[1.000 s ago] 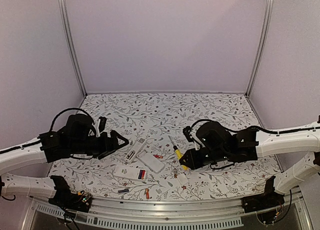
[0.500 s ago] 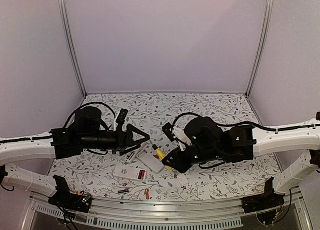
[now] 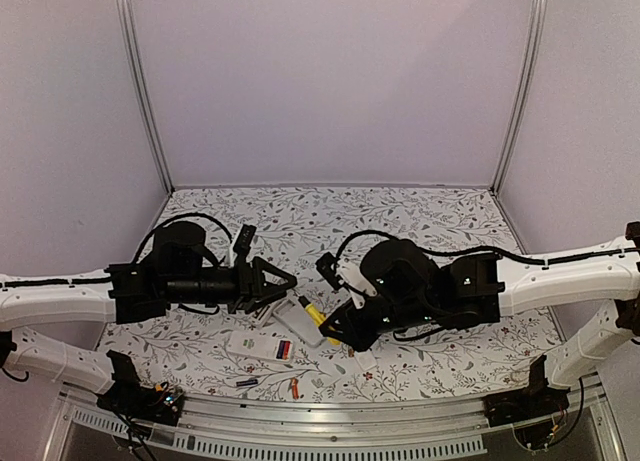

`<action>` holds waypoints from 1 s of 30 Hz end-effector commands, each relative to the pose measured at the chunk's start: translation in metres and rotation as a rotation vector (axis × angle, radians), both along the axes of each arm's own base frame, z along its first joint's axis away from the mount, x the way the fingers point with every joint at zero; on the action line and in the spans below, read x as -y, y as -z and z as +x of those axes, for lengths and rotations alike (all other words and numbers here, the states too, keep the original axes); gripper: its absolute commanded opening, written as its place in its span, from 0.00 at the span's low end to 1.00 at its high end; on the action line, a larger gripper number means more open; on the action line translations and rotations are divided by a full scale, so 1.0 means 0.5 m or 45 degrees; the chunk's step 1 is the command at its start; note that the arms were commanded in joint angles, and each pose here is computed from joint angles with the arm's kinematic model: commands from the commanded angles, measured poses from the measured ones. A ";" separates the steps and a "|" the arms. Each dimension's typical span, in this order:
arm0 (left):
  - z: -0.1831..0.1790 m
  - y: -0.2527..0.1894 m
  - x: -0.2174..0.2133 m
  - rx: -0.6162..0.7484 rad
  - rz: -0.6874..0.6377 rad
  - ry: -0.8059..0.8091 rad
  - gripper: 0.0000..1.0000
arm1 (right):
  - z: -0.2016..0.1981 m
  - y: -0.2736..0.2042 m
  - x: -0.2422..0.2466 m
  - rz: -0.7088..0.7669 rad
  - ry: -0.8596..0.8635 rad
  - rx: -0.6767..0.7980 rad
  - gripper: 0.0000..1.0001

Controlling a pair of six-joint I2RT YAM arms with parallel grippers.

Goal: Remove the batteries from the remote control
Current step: Pass from the right arm to the left

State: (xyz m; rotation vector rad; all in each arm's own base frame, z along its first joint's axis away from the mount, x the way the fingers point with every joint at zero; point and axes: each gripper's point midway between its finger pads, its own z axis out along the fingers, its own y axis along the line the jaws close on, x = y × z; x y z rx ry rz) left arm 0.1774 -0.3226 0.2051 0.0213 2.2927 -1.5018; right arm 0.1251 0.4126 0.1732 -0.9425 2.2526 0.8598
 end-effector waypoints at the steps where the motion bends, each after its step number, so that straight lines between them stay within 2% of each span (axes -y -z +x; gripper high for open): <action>1: 0.002 0.006 0.006 0.003 -0.004 -0.008 0.48 | -0.009 -0.031 -0.020 0.048 -0.039 0.028 0.06; 13: 0.006 0.010 0.012 -0.007 -0.025 -0.013 0.15 | -0.013 -0.029 -0.022 0.040 -0.050 0.030 0.06; 17: 0.005 0.006 0.013 -0.008 -0.050 -0.013 0.02 | -0.009 -0.026 -0.020 0.030 -0.034 0.039 0.04; 19: 0.005 0.001 0.012 -0.006 -0.067 -0.019 0.00 | 0.004 -0.026 -0.013 0.026 0.021 0.059 0.07; 20: 0.006 -0.003 0.011 0.000 -0.076 -0.025 0.00 | 0.011 -0.030 -0.008 0.035 0.056 0.065 0.14; 23: 0.012 -0.024 0.006 0.032 -0.112 -0.051 0.00 | 0.037 -0.050 0.016 0.091 0.196 0.093 0.50; 25: 0.017 -0.042 0.001 0.063 -0.146 -0.077 0.00 | 0.059 -0.071 0.045 0.155 0.335 0.107 0.69; 27: 0.021 -0.067 -0.005 0.104 -0.199 -0.102 0.00 | 0.071 -0.087 0.068 0.261 0.468 0.057 0.79; 30: 0.024 -0.104 -0.015 0.167 -0.296 -0.130 0.00 | 0.067 -0.139 0.086 0.555 0.553 -0.060 0.88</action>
